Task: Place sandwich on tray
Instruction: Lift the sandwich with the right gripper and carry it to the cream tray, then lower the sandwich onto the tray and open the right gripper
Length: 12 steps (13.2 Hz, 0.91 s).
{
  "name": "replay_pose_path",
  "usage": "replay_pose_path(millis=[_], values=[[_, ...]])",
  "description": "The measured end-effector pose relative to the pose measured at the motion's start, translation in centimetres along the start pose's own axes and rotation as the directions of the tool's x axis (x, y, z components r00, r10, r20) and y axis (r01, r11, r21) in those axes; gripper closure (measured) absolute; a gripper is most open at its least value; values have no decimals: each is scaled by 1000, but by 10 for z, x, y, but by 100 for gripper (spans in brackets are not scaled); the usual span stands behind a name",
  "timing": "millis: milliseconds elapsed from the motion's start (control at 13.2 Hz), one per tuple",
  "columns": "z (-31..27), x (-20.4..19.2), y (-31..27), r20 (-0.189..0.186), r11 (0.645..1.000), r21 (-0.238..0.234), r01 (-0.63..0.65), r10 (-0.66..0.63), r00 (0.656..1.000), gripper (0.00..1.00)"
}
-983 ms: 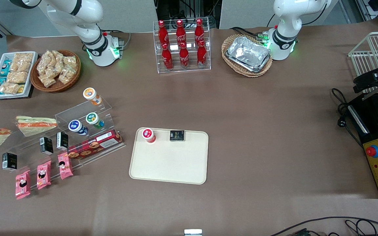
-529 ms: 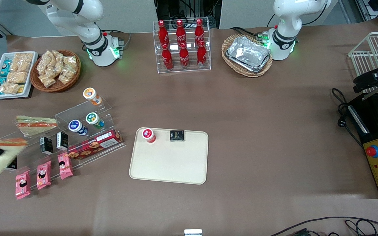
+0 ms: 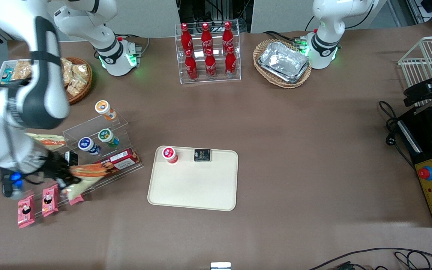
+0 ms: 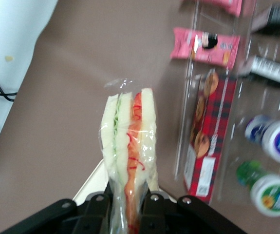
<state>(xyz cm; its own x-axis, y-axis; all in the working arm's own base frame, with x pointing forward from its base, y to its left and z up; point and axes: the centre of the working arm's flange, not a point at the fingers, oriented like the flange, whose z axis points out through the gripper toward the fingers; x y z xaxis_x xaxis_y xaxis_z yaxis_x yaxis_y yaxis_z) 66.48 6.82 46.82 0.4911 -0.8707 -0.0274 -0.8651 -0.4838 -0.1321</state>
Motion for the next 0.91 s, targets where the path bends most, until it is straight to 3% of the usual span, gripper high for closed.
replay_pose_path(millis=[227,378,681,908], values=[[31,-61,-29,-10,988,-30,-150,150,989,81],[68,-115,-51,-41,972,-30,-233,231,972,81],[148,-213,-75,-105,949,9,-316,316,943,81],[185,-252,-81,-112,917,64,-393,398,911,81]])
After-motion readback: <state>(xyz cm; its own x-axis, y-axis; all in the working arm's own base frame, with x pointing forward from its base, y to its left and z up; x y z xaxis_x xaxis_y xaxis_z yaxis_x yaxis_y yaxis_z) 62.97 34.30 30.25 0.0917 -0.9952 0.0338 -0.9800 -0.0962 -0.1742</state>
